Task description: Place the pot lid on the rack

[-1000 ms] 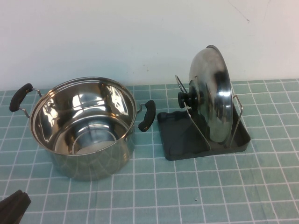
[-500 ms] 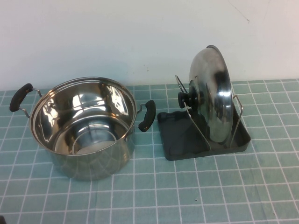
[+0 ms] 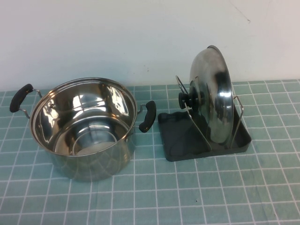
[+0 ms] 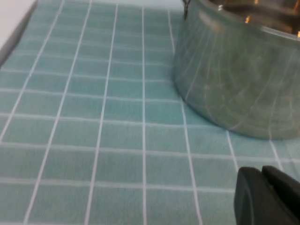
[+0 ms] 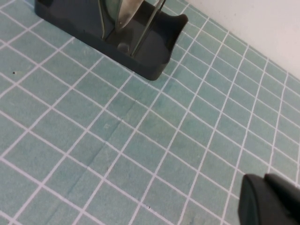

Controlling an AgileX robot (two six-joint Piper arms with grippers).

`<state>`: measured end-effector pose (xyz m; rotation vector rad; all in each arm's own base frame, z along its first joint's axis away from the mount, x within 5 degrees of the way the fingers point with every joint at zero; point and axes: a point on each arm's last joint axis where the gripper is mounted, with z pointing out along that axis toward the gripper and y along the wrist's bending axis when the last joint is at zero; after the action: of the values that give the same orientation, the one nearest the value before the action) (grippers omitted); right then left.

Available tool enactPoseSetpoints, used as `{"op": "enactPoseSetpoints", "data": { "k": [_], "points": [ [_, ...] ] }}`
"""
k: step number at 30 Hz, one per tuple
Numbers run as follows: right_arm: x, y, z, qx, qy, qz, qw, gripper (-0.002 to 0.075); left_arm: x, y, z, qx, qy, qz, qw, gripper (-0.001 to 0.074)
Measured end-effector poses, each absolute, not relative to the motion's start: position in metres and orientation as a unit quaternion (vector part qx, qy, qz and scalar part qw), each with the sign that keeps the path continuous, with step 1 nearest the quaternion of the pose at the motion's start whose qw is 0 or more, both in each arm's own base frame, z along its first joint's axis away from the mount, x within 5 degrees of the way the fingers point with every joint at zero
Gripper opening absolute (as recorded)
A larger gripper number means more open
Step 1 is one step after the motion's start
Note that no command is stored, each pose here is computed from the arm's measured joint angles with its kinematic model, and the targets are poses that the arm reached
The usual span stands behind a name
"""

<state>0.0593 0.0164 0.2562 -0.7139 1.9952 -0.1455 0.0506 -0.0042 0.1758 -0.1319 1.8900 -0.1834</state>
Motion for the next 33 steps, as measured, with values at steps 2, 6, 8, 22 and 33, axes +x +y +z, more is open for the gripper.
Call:
{"op": "enactPoseSetpoints", "data": {
  "k": [2,6,8,22,33],
  "points": [
    [0.0593,0.0164,0.2562,-0.294,0.820,-0.060,0.487,0.0000,0.0513,-0.0042,0.1764,-0.054,0.803,-0.078,0.588,-0.0002],
    [0.0591,0.0164,0.2558,-0.294,0.821,-0.059,0.485,0.0000,0.0517,-0.0059,0.1768,-0.041,0.800,-0.089,0.592,-0.0002],
    [0.0590,0.0164,0.2551,-0.294,0.822,-0.059,0.484,0.0000,0.0517,-0.0065,0.1769,-0.036,0.799,-0.092,0.593,-0.0002],
    [0.0584,0.0167,0.2529,-0.296,0.826,-0.055,0.477,0.0000,0.0517,-0.0066,0.1769,-0.034,0.800,-0.091,0.593,-0.0002],
    [0.0584,0.0167,0.2523,-0.295,0.826,-0.054,0.476,0.0000,0.0517,-0.0066,0.1769,-0.032,0.800,-0.090,0.593,-0.0002]
  ]
}}
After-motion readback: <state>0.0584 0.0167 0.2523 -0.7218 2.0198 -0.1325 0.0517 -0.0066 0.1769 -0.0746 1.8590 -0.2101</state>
